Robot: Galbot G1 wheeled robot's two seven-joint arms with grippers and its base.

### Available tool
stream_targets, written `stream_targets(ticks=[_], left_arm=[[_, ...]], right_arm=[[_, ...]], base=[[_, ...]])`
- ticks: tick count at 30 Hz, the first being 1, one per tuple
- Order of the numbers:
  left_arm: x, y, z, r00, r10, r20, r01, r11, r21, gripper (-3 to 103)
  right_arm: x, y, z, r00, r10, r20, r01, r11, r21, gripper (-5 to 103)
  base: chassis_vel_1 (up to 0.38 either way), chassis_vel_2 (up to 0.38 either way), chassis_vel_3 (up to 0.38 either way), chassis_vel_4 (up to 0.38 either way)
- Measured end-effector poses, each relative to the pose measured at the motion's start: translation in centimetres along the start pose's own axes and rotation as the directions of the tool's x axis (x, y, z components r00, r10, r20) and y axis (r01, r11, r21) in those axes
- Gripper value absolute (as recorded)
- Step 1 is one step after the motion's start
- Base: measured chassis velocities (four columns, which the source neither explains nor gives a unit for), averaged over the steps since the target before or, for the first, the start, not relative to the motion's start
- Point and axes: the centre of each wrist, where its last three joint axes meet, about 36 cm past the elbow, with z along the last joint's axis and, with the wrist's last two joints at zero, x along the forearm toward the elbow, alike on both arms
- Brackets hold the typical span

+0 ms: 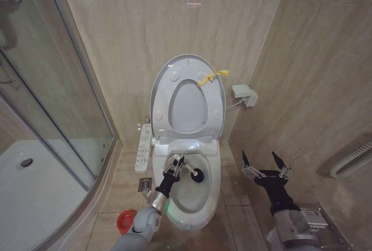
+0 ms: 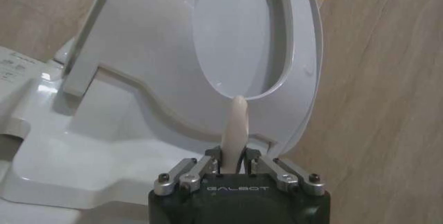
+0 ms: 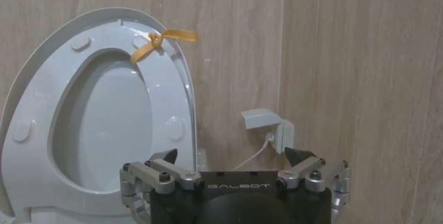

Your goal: Open the toilet lid, clean the toilet bowl with a toilet brush, close the toilet lid, and flush.

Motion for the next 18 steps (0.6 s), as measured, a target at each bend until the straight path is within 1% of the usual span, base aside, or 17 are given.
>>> stream_targets(ticks=[2, 5, 6, 8, 10, 13, 14, 15, 18], left_arm=[[0.1, 0.1, 0.2, 1.0, 0.003, -0.001, -0.003, 1.0, -0.01, 21], [1.3, 1.4, 1.4, 0.999, 0.013, -0.036, -0.015, 0.997, -0.076, 21], [1.3, 1.4, 1.4, 0.999, 0.013, -0.036, -0.015, 0.997, -0.076, 21], [2.0, 1.9, 2.0, 0.999, 0.005, -0.054, -0.01, 0.995, -0.102, 21], [2.2, 2.0, 2.3, 0.998, -0.007, -0.06, 0.001, 0.995, -0.104, 20], [2.3, 1.3, 2.9, 0.997, -0.049, -0.051, 0.045, 0.997, -0.069, 20], [2.2, 1.0, 2.9, 0.998, -0.053, -0.039, 0.051, 0.997, -0.05, 20], [2.2, 1.0, 2.9, 0.998, -0.053, -0.039, 0.051, 0.997, -0.05, 20], [0.9, -1.1, 1.7, 0.999, -0.034, 0.02, 0.033, 0.998, 0.044, 19]], right_arm=[[0.0, 0.0, 0.0, 1.0, 0.0, 0.0, 0.0, 1.0, 0.0, 100], [0.0, 0.0, 0.0, 1.0, 0.0, 0.0, 0.0, 1.0, 0.0, 100], [0.0, 0.0, 0.0, 1.0, 0.0, 0.0, 0.0, 1.0, 0.0, 100], [0.0, 0.0, 0.0, 1.0, 0.0, 0.0, 0.0, 1.0, 0.0, 100], [0.0, 0.0, 0.0, 1.0, 0.0, 0.0, 0.0, 1.0, 0.0, 100], [0.0, 0.0, 0.0, 1.0, 0.0, 0.0, 0.0, 1.0, 0.0, 100], [0.0, 0.0, 0.0, 1.0, 0.0, 0.0, 0.0, 1.0, 0.0, 100], [0.0, 0.0, 0.0, 1.0, 0.0, 0.0, 0.0, 1.0, 0.0, 100], [0.0, 0.0, 0.0, 1.0, 0.0, 0.0, 0.0, 1.0, 0.0, 100]], base=[[0.0, 0.0, 0.0, 0.0], [0.0, 0.0, 0.0, 0.0], [0.0, 0.0, 0.0, 0.0], [0.0, 0.0, 0.0, 0.0], [0.0, 0.0, 0.0, 0.0], [0.0, 0.0, 0.0, 0.0], [0.0, 0.0, 0.0, 0.0], [0.0, 0.0, 0.0, 0.0], [0.0, 0.0, 0.0, 0.0]])
